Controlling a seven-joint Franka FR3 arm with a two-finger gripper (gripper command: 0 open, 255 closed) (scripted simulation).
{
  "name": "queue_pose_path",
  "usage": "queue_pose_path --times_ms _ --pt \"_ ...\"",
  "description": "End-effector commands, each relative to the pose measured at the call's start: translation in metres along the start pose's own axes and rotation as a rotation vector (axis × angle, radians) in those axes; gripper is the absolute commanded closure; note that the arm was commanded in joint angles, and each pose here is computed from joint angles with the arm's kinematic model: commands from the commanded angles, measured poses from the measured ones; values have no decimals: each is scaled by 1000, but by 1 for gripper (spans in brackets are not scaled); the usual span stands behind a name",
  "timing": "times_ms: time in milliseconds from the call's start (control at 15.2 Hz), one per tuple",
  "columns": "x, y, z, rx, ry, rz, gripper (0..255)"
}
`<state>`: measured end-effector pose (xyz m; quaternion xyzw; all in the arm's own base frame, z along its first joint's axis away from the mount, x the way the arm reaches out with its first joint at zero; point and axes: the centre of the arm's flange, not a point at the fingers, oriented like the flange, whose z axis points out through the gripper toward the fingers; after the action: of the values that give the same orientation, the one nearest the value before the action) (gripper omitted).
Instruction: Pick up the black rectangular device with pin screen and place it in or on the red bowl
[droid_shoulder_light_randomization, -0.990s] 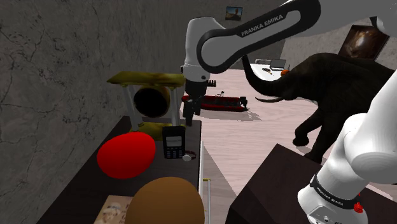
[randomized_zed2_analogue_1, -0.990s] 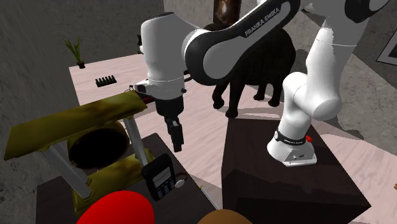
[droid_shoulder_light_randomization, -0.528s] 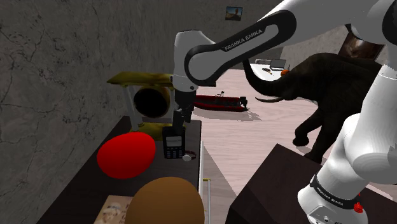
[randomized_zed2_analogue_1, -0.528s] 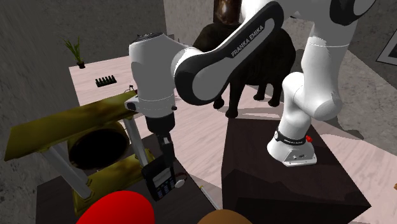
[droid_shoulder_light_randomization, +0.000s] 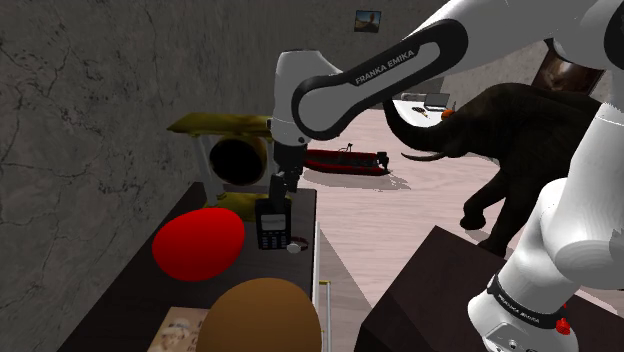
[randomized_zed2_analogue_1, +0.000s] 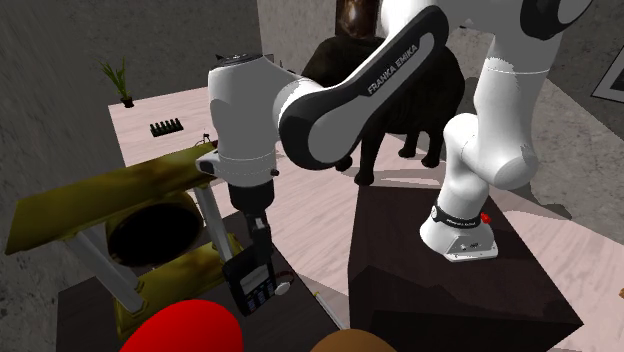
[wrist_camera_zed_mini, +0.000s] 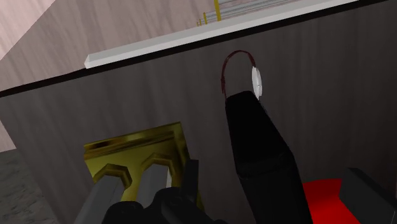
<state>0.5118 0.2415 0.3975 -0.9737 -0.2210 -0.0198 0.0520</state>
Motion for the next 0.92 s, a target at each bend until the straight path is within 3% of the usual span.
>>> queue_pose_path --times_ms 0,132,198,660,858 --pt "-3 1 29 14 -58 -2 0" --pt "-3 1 29 14 -58 -2 0" --pt "-7 0 30 14 -59 -2 255" --pt "-23 -2 29 12 -59 -1 255" --pt "-2 1 24 14 -58 -2 255"
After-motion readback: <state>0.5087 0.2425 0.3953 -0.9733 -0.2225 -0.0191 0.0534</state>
